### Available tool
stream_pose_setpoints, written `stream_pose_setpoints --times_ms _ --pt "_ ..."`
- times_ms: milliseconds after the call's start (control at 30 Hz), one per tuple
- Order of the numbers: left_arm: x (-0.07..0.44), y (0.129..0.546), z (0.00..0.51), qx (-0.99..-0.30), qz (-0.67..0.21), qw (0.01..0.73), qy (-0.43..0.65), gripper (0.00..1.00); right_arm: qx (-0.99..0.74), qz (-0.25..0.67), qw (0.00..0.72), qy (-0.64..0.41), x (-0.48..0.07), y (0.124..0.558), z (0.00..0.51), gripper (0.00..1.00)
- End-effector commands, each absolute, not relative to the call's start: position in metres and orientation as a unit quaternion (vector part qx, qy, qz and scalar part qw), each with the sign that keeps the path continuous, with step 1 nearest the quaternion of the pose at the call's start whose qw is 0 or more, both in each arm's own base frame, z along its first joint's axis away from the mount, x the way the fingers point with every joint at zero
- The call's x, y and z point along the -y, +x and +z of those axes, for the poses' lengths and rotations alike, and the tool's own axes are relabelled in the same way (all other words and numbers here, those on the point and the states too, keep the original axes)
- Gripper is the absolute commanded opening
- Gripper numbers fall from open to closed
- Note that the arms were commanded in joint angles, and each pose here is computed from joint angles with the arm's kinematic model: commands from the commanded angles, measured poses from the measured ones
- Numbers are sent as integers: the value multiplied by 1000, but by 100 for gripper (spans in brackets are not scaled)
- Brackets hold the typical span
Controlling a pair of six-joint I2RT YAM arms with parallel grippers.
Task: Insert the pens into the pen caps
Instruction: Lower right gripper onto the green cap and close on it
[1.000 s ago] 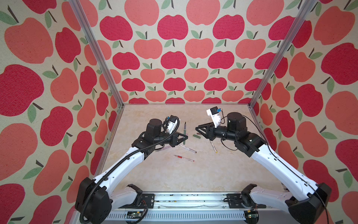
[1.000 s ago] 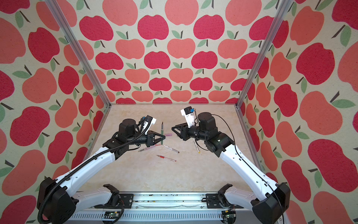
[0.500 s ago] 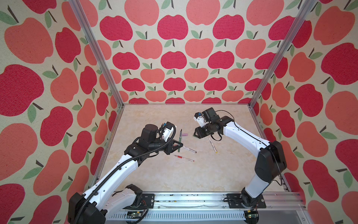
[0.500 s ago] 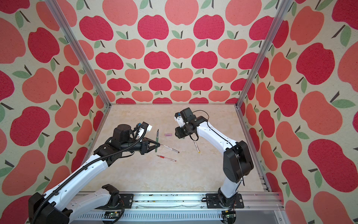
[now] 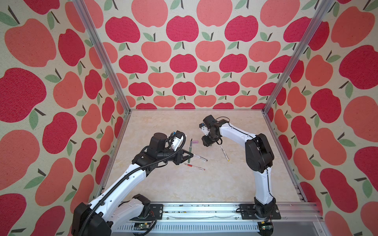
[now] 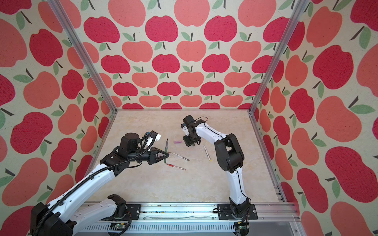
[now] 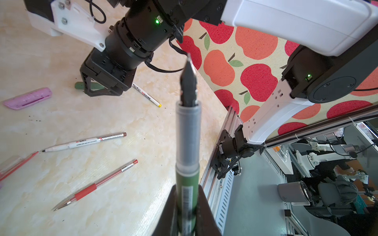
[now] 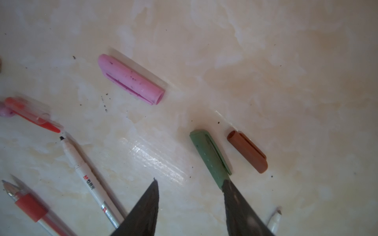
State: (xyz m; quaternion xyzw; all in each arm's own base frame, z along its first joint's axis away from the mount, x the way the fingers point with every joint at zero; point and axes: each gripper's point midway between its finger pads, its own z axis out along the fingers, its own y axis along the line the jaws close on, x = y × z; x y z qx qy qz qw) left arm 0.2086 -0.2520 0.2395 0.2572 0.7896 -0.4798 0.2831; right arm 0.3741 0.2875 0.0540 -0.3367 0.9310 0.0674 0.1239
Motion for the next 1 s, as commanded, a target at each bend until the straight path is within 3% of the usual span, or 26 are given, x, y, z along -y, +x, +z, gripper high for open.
stream_pose_setpoints --times_ms 0,967 --pt "255 210 241 -782 -492 282 260 0 -932 52 107 -343 -279 376 46 52" --pt "257 216 236 -784 -491 278 258 0 -932 31 74 -354 -280 377 0 37"
